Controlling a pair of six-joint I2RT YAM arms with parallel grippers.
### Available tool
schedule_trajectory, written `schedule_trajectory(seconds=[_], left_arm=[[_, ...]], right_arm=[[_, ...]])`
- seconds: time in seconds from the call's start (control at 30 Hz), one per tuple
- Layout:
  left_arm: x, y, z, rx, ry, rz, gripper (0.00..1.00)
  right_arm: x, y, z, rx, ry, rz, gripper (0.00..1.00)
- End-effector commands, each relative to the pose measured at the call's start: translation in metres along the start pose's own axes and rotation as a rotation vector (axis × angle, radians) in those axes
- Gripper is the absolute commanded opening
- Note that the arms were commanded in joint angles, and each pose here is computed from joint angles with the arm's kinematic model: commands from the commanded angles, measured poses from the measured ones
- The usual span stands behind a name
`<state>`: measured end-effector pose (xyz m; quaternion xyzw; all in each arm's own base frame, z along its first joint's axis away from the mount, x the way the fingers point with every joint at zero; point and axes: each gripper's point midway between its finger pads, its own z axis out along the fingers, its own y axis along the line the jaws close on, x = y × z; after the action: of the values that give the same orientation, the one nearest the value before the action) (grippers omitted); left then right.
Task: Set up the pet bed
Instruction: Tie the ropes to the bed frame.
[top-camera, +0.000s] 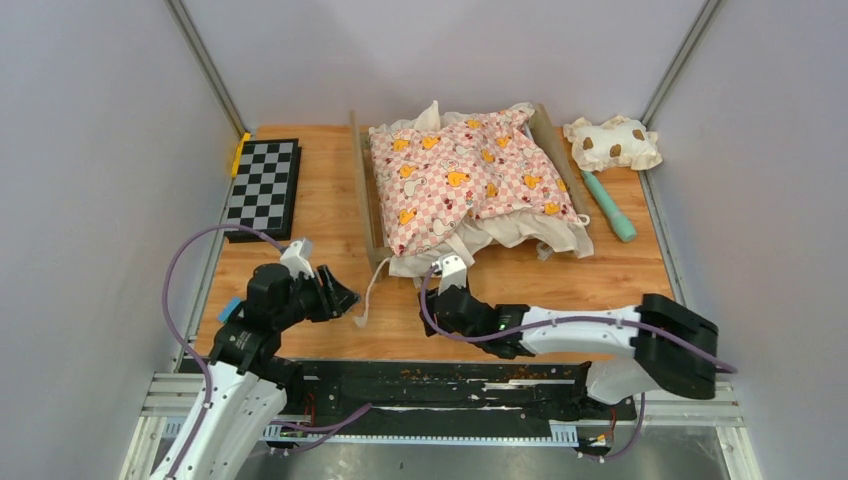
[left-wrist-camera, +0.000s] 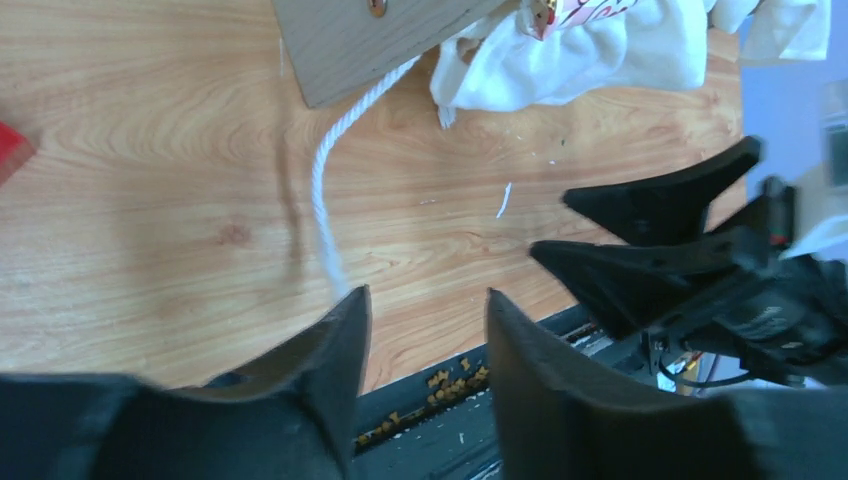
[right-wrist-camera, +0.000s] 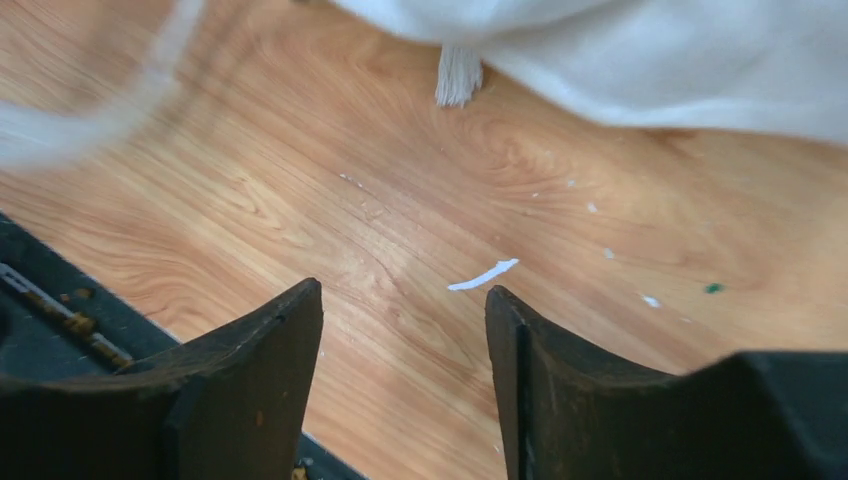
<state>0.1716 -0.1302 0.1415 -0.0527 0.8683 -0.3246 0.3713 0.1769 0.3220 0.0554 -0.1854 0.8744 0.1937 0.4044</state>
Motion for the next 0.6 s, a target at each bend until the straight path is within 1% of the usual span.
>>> schedule_trajectory(seconds=[0.0,0.03,0.07,0.13,0.2,0.23,0.33,0.47,0.57], left_arm=[[-0.017,-0.019,-0.013,0.040,-0.042,0.028,0.61],[-0.021,-0.019,-0.017,0.027,-0.054,0.033,0.69],[-0.026,-0.019,-0.020,0.010,-0.067,0.040,0.74],[-0.041,-0.021,-0.029,-0.018,-0.112,0.060,0.81],[-0.065,-0.030,-0.040,-0.040,-0.176,0.093,0.85],[-0.073,-0.033,-0.041,-0.048,-0.187,0.110,0.86],[-0.113,-0.057,-0.050,-0.032,-0.249,0.169,0.89],[-0.154,-0.084,-0.046,0.019,-0.323,0.222,0.93],[-0.170,-0.092,-0.034,-0.001,-0.341,0.257,0.95]], right_arm=[[-0.038,-0.015,-0.039,0.053,-0.056,-0.054,0.63],[-0.045,-0.022,-0.048,0.081,-0.064,-0.063,0.64],[-0.052,-0.029,-0.057,0.108,-0.075,-0.062,0.65],[-0.065,-0.044,-0.073,0.153,-0.089,-0.045,0.66],[-0.079,-0.061,-0.089,0.183,-0.105,-0.004,0.67],[-0.082,-0.069,-0.094,0.200,-0.104,0.012,0.67],[-0.098,-0.085,-0.121,0.196,-0.165,0.071,0.67],[-0.108,-0.100,-0.148,0.191,-0.253,0.135,0.66],[-0.109,-0.109,-0.162,0.204,-0.274,0.156,0.66]])
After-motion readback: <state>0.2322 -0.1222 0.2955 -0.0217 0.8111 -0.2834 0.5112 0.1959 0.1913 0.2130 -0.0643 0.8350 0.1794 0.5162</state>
